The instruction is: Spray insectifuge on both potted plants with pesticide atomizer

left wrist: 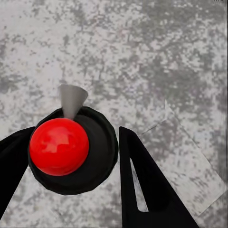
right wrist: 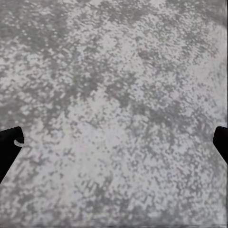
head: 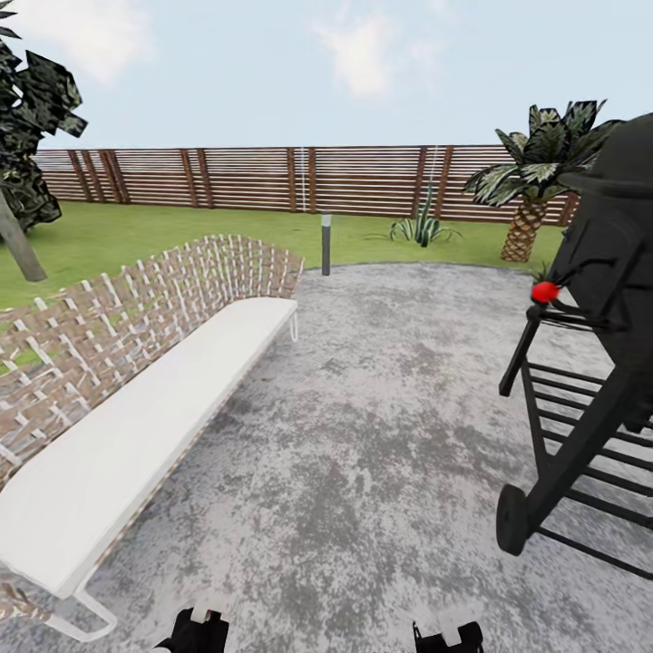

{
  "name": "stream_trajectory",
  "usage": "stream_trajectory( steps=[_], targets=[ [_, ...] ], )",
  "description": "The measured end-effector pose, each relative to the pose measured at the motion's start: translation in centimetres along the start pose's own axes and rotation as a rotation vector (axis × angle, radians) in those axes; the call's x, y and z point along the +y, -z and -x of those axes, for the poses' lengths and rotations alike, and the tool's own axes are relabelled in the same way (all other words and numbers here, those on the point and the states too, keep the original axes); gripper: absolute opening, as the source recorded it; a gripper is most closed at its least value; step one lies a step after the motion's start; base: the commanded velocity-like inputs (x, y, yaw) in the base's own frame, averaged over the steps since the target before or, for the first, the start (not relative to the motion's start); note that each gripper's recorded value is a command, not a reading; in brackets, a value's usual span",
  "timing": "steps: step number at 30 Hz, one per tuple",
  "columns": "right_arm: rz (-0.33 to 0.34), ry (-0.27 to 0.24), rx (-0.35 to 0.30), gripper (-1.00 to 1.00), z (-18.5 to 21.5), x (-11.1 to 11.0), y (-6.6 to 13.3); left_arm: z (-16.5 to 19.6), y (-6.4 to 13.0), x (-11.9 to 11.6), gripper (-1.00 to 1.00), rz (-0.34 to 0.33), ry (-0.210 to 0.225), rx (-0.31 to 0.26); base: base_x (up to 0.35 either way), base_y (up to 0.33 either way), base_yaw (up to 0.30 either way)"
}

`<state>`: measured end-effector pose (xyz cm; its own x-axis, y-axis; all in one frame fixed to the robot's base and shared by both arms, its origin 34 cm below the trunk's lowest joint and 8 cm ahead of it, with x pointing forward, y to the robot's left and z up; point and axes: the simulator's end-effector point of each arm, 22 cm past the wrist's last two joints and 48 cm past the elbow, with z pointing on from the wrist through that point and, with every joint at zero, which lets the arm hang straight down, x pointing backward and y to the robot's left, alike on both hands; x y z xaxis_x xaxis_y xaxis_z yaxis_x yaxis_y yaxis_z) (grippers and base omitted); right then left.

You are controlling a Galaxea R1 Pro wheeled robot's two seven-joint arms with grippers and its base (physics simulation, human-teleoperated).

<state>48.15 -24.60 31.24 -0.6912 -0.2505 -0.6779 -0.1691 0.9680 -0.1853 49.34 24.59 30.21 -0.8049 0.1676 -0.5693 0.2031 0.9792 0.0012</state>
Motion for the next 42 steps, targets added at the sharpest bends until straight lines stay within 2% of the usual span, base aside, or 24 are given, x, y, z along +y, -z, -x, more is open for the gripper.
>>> stream_trajectory(
  steps=[14,23,33,42],
  targets=[
    [0.001,0.000,0.000,1.00,0.01,0.02,0.01,0.01,0.02,0.08,-1.00,0.003,0.004,0.000,0.060,0.281,-0.299],
    [0.001,0.000,0.000,1.00,0.00,0.02,0.02,0.01,0.03,0.08,-1.00,0.003,0.004,-0.001,0.250,0.236,-0.254],
    [0.001,0.000,0.000,1.00,-0.01,0.03,0.03,-0.02,0.04,0.09,-1.00,0.003,0.003,0.000,0.303,0.127,-0.026],
    [0.001,0.000,0.000,1.00,0.02,0.02,0.02,0.00,0.03,0.11,-1.00,0.004,0.004,0.000,0.305,0.136,-0.247]
  ],
)
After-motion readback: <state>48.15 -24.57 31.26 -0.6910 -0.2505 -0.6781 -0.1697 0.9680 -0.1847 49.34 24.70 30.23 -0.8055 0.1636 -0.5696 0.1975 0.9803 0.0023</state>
